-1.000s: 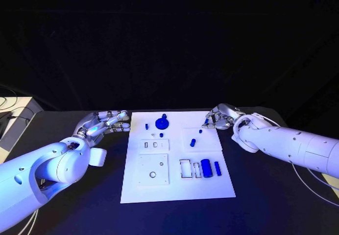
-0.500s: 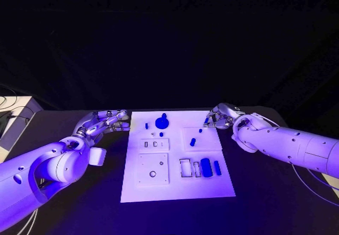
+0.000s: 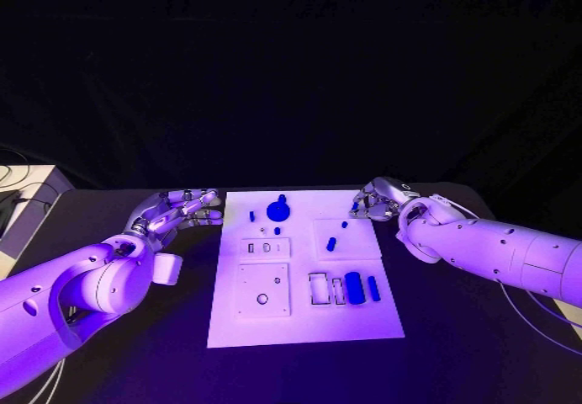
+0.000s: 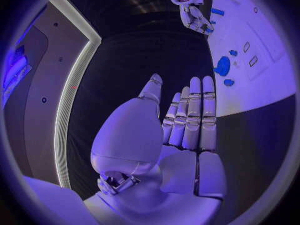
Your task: Assemble the parts on the task board
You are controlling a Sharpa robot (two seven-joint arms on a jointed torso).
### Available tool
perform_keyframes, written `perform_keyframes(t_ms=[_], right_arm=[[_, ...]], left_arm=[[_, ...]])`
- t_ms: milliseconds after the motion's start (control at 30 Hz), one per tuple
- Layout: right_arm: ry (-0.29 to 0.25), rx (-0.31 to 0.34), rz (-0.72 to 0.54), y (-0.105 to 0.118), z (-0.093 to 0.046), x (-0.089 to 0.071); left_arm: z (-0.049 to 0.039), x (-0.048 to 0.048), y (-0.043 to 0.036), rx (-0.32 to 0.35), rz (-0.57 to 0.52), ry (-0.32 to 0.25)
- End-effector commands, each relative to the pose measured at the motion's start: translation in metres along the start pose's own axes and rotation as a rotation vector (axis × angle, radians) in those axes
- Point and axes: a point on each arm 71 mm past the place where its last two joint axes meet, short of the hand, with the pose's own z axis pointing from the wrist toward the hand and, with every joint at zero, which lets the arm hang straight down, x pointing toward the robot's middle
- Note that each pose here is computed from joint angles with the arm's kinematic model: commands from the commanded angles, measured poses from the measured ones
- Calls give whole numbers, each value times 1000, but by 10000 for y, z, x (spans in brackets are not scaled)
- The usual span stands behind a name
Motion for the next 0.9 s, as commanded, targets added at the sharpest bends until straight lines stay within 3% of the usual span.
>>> perform_keyframes(t_ms=[33,900], right_arm=[[-3,-24,-7,29,-1,4],[-32,-49,1,65,-21,-14]], left_arm=[[1,15,-6,4,-1,17],[5,1,1,2,0,11]])
